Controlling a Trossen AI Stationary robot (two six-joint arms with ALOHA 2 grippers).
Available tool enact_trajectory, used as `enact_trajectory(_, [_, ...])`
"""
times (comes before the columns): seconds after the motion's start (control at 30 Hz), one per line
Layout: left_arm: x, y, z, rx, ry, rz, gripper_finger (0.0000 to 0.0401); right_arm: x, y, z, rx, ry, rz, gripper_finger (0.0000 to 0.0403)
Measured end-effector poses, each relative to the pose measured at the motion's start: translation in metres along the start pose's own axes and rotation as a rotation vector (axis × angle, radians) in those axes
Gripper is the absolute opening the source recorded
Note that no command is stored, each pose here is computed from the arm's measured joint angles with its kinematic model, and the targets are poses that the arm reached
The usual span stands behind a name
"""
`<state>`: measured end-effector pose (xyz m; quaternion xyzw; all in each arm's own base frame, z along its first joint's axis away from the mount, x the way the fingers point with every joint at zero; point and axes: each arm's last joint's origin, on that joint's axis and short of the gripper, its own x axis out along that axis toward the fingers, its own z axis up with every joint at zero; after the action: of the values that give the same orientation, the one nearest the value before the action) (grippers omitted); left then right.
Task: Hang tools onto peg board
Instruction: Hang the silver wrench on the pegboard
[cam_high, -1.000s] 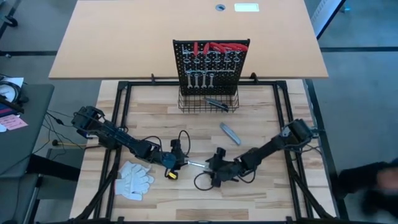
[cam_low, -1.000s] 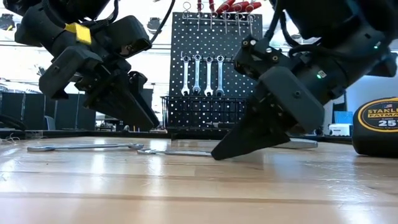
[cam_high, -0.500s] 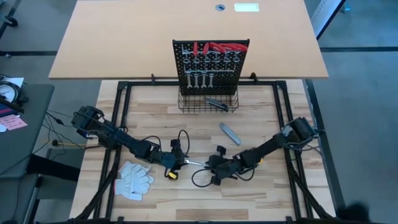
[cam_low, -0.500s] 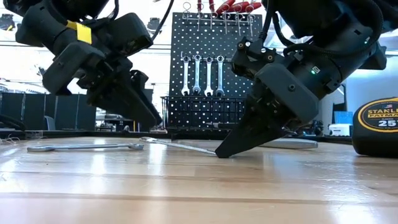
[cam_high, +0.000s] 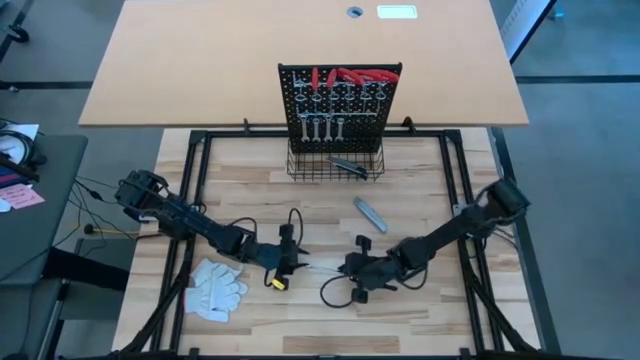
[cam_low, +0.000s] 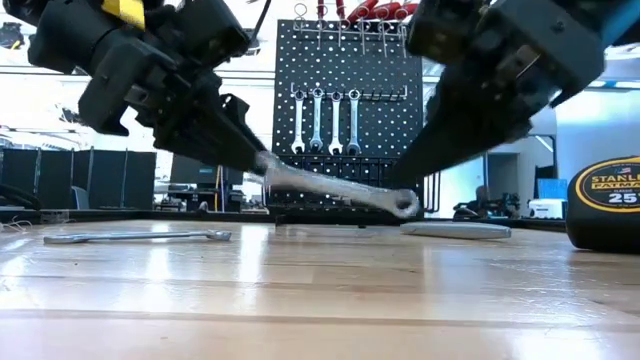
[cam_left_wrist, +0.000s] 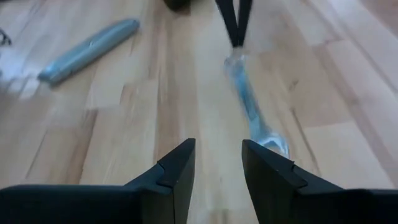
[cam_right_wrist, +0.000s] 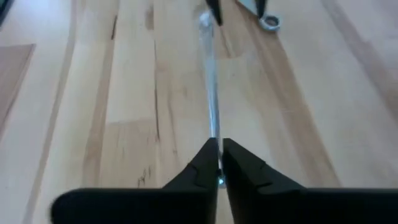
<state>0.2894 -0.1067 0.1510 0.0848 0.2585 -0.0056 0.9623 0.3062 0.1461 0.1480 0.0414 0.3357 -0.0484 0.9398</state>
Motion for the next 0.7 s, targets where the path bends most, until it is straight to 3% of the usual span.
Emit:
enact_trajectory(0.1, [-0.001, -0.002, 0.002, 0.024, -0.024, -0.006, 0.0127, -0.015, 0.004, 0.007, -0.004, -0.047, -0.016, 0.0003])
enact_trajectory(0.37, [0.000, -0.001, 0.002, 0.053, -0.025, -0.002, 0.0127, -0.036, 0.009, 0.018, -0.016, -0.129, -0.039, 0.0011])
enact_trajectory(0.47, [0.001, 0.002, 0.003, 0.053, -0.025, 0.005, 0.0127, -0.032, 0.008, 0.013, -0.031, -0.098, -0.054, 0.0012])
enact_trajectory(0.6, [0.003, 0.010, 0.003, 0.030, -0.026, 0.028, 0.0127, -0.017, -0.011, 0.004, -0.037, 0.069, 0.003, 0.0051])
enact_trajectory(0.7, [0.005, 0.016, 0.002, -0.045, -0.014, 0.045, 0.0127, -0.009, -0.026, 0.003, -0.023, 0.082, 0.092, 0.0097])
